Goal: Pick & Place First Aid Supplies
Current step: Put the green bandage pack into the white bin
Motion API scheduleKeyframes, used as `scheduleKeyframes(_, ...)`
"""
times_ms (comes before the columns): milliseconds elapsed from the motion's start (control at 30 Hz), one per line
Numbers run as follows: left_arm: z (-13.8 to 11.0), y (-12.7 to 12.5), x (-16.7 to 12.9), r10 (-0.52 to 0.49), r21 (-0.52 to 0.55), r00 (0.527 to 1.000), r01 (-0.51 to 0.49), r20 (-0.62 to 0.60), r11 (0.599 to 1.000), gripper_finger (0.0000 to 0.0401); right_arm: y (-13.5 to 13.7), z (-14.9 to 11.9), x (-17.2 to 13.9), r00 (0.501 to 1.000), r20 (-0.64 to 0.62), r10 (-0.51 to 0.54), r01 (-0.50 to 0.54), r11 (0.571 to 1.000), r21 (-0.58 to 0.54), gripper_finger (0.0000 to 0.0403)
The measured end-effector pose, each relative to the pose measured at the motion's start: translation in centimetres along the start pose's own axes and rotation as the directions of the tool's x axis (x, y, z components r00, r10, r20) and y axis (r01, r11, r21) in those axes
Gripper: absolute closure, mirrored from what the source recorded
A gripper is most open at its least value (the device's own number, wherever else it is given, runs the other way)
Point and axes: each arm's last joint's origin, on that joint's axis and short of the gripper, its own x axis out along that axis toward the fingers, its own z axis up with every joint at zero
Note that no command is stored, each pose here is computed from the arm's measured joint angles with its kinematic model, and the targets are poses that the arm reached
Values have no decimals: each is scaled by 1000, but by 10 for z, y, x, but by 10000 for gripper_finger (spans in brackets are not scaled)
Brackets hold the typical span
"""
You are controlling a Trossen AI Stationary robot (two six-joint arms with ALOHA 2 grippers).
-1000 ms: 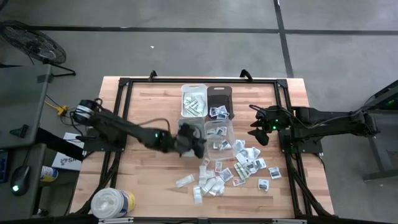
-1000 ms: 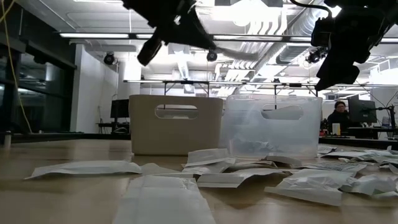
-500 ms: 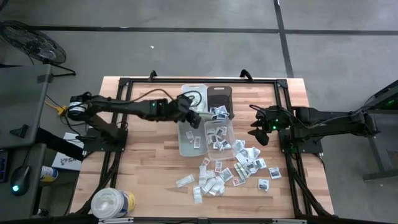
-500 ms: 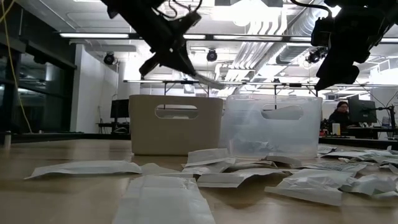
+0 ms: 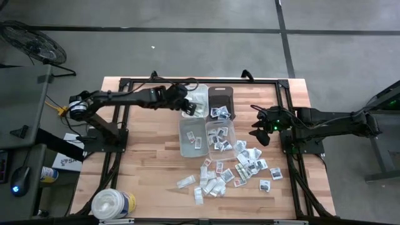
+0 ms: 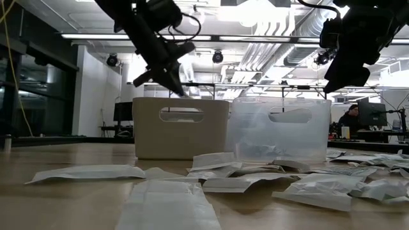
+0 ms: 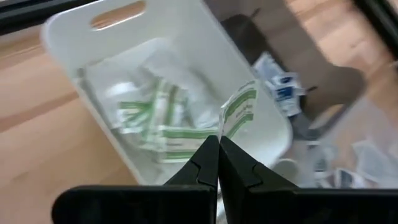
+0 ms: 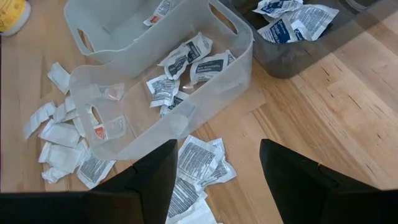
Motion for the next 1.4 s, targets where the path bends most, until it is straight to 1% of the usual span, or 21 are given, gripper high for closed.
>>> scheduleKeyframes(67, 4, 7, 4, 18, 1, 1000, -18, -5, 1000, 401, 0, 0, 0, 1000, 0, 0, 0, 1000, 6, 181)
scheduleKeyframes(233, 10, 16, 18, 1, -13, 1000, -2, -22, 1000, 401, -1, 0, 0, 999, 15, -28, 28, 999, 27, 181)
scheduleKeyframes(300, 6, 18, 26, 22, -8, 998, -22, -51, 1000, 401, -1, 0, 0, 999, 16, -29, 28, 999, 27, 181)
scheduleKeyframes(500, -1, 19, 42, 33, -2, 995, -33, -95, 999, 401, -1, 0, 0, 1000, 8, -27, 27, 999, 30, 181)
scheduleKeyframes(733, -2, 19, 45, 30, 6, 994, -29, -106, 1000, 396, -1, 0, 0, 1000, 9, -28, 27, 999, 31, 181)
scheduleKeyframes(833, -2, 19, 45, 22, 5, 994, -22, -111, 1000, 378, -1, 0, 0, 1000, 9, -28, 27, 999, 30, 181)
scheduleKeyframes(1000, -2, 19, 45, 15, 6, 993, -14, -117, 1000, 330, -1, 0, 0, 1000, 9, -27, 27, 999, 31, 181)
scheduleKeyframes(1167, -1, 18, 42, 19, 49, 994, -14, -110, 999, 287, -1, 0, 0, 1000, 9, -27, 26, 999, 31, 181)
scheduleKeyframes(1300, 4, 19, 30, 60, 78, 997, -56, -48, 995, 278, -1, 0, 0, 1000, 6, -28, 28, 999, 30, 181)
scheduleKeyframes(1400, 4, 20, 25, 79, 144, 996, -71, -49, 987, 277, -1, 0, 0, 1000, 5, -27, 27, 999, 30, 181)
